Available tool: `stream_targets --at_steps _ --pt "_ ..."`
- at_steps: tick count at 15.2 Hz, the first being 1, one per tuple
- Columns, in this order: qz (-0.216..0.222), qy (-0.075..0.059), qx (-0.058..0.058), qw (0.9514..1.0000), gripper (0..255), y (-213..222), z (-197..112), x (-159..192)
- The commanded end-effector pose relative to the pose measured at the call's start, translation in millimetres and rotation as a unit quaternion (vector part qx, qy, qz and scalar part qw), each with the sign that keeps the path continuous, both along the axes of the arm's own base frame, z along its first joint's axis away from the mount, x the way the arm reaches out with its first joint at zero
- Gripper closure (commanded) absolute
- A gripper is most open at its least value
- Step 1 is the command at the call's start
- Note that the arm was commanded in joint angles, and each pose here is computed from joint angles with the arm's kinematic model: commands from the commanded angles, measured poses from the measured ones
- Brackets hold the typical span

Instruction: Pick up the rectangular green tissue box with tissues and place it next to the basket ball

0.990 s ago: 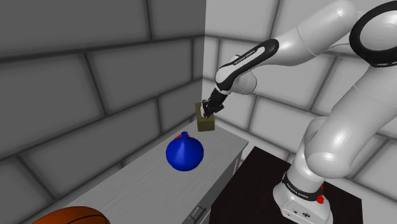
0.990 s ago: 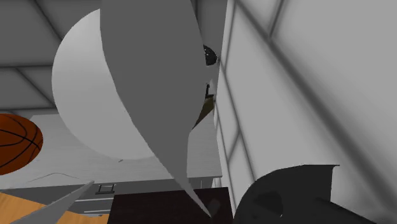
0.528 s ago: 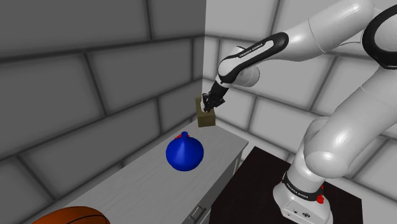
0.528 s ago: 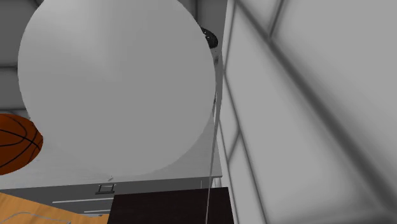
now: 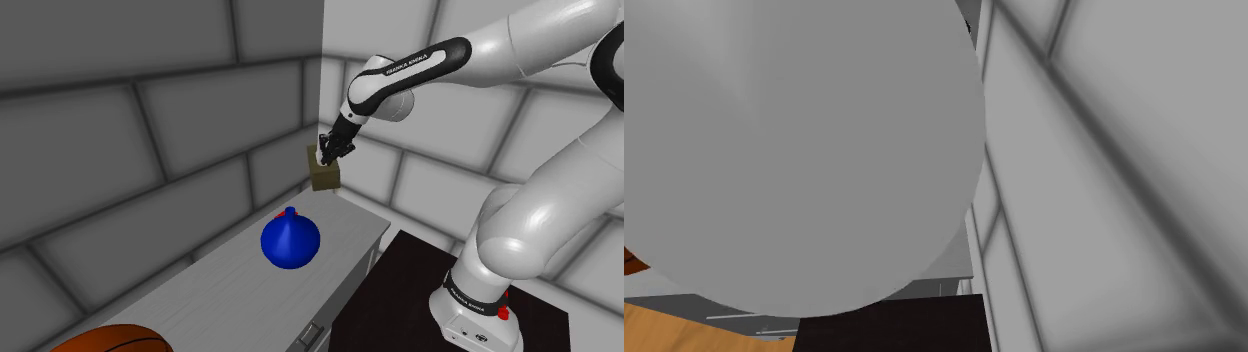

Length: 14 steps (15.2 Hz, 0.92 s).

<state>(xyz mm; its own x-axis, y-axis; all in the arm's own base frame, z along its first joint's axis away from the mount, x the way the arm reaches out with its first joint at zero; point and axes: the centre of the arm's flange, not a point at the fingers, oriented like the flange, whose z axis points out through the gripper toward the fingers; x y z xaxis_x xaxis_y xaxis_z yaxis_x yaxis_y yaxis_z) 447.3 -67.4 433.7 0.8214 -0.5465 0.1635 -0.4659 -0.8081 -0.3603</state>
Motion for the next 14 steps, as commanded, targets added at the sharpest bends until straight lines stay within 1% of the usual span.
stream_targets --at_steps 1,14 --pt "0.0 0.0 0.0 1.0 255 -1.2 10.2 0.4" --pt "0.0 0.0 0.0 1.0 255 -1.2 78.9 0.4"
